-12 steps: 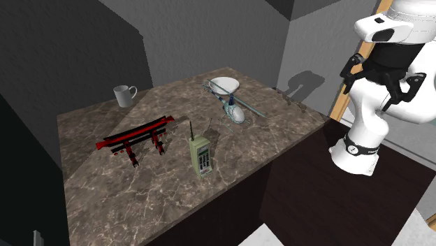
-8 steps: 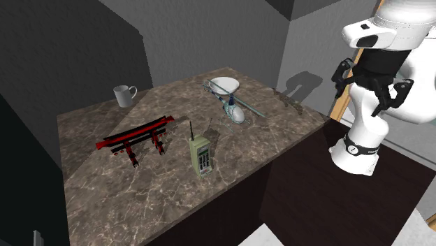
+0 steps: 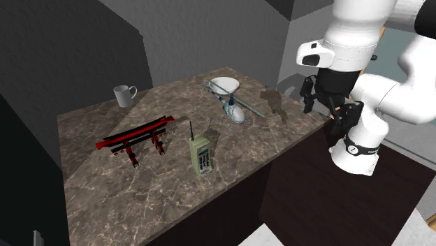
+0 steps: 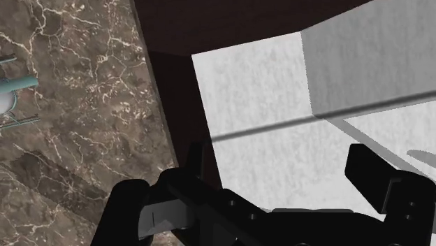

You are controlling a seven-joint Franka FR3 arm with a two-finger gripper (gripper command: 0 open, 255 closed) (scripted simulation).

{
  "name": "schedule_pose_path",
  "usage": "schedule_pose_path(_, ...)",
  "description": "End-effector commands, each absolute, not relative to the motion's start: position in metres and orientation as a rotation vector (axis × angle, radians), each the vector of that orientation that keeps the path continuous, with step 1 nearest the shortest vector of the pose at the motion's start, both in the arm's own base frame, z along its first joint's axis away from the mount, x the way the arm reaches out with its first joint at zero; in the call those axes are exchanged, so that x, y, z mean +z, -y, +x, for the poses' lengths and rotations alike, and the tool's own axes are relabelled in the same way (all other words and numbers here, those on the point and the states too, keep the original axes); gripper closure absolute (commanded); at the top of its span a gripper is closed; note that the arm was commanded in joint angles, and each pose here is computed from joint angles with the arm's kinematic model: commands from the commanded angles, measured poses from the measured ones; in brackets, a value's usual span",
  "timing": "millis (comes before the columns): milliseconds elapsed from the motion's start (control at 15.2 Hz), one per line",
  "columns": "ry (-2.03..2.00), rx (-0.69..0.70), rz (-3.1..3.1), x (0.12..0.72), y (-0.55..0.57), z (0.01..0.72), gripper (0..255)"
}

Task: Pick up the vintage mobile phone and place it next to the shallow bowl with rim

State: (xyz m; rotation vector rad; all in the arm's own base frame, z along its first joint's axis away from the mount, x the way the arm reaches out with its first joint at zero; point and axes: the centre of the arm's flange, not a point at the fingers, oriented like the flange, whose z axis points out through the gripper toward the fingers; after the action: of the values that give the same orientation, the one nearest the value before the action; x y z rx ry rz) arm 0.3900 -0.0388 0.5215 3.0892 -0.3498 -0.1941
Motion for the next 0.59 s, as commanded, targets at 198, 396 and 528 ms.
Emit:
schedule_pose_path(198,0.575,-0.176,3.075,0.496,0.078,0.443,0)
schedule_pose_path(396,0.708,-0.165,3.059,0.483,0.103,0.471,0)
schedule_pose_path(528,0.796,-0.158,3.045,0.474,0.121,0.488,0)
